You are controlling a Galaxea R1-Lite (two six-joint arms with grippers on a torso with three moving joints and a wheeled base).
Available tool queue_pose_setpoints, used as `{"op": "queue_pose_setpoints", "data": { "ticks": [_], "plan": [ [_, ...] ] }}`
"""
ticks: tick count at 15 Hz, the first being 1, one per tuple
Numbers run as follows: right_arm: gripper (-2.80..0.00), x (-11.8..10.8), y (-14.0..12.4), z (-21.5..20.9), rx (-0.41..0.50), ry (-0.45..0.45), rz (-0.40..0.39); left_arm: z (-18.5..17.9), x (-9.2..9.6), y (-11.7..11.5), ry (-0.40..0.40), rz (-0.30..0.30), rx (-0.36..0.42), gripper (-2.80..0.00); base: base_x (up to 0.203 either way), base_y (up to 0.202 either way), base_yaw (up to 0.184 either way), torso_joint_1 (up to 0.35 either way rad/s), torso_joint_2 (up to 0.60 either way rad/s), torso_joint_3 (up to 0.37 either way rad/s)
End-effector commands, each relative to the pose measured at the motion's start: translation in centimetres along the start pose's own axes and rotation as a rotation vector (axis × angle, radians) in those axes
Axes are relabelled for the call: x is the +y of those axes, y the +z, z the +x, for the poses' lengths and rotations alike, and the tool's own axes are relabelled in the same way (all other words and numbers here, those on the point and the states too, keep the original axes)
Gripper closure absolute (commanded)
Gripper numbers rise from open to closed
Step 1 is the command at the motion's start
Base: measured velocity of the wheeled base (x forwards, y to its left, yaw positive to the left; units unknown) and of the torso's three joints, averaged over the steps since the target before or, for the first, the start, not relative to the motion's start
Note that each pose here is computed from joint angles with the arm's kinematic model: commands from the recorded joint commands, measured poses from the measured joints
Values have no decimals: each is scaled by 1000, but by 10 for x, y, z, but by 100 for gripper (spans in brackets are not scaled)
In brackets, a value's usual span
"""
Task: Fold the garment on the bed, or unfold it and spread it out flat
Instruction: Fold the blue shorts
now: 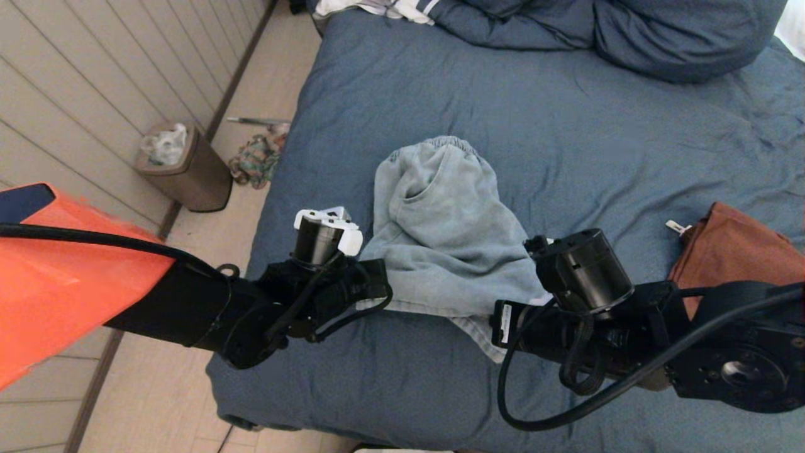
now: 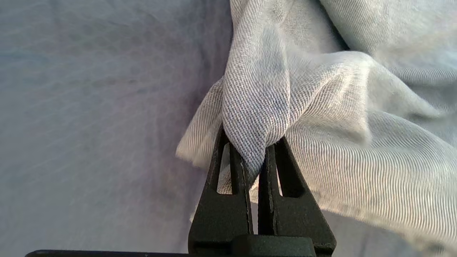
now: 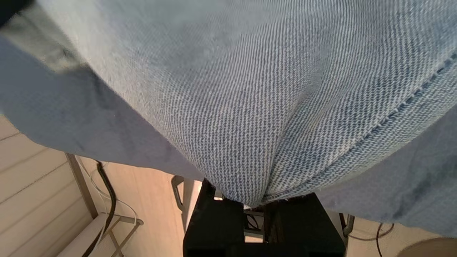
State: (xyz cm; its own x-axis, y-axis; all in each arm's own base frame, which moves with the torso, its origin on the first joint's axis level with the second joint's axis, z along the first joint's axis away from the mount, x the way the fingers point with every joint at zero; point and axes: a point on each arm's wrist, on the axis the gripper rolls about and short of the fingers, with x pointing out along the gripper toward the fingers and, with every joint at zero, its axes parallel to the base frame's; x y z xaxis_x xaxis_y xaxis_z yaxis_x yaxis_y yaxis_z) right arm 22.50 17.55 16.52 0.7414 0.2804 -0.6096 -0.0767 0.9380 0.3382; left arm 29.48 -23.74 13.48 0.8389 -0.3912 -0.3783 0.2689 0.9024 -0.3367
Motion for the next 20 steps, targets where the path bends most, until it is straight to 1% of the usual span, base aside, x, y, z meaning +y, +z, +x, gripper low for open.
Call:
{"op": "queue_pose_setpoints", "data": {
  "ticks": [1,2,3,6,8,11,14,17,20],
  "plan": [
    [0,1,8,-20,-46,36,15,-38,-8,16,-44,-8,-38,0,0,0,0,0,0,0],
    [0,0,8,-27,-48,42,10,-56,-11,15,-58,-1,-19,0,0,0,0,0,0,0],
    [0,-4,4,-35,-22,27,-2,-75,-11,8,-66,11,21,0,0,0,0,0,0,0],
    [0,-24,-22,-36,82,-50,-29,-121,-11,-23,-101,68,132,0,0,0,0,0,0,0],
    [0,-36,-37,-39,123,-79,-42,-134,-10,-42,-121,100,190,0,0,0,0,0,0,0],
    [0,-44,-55,-46,167,-83,-75,-149,-15,-72,-154,95,287,0,0,0,0,0,0,0],
    [0,-47,-71,-57,198,-60,-115,-167,-13,-102,-190,155,382,0,0,0,0,0,0,0],
    [0,-51,-87,-65,258,-63,-161,-186,-14,-128,-234,219,469,0,0,0,0,0,0,0],
    [0,-53,-101,-75,303,-51,-192,-198,-13,-143,-267,269,521,0,0,0,0,0,0,0]
  ]
}}
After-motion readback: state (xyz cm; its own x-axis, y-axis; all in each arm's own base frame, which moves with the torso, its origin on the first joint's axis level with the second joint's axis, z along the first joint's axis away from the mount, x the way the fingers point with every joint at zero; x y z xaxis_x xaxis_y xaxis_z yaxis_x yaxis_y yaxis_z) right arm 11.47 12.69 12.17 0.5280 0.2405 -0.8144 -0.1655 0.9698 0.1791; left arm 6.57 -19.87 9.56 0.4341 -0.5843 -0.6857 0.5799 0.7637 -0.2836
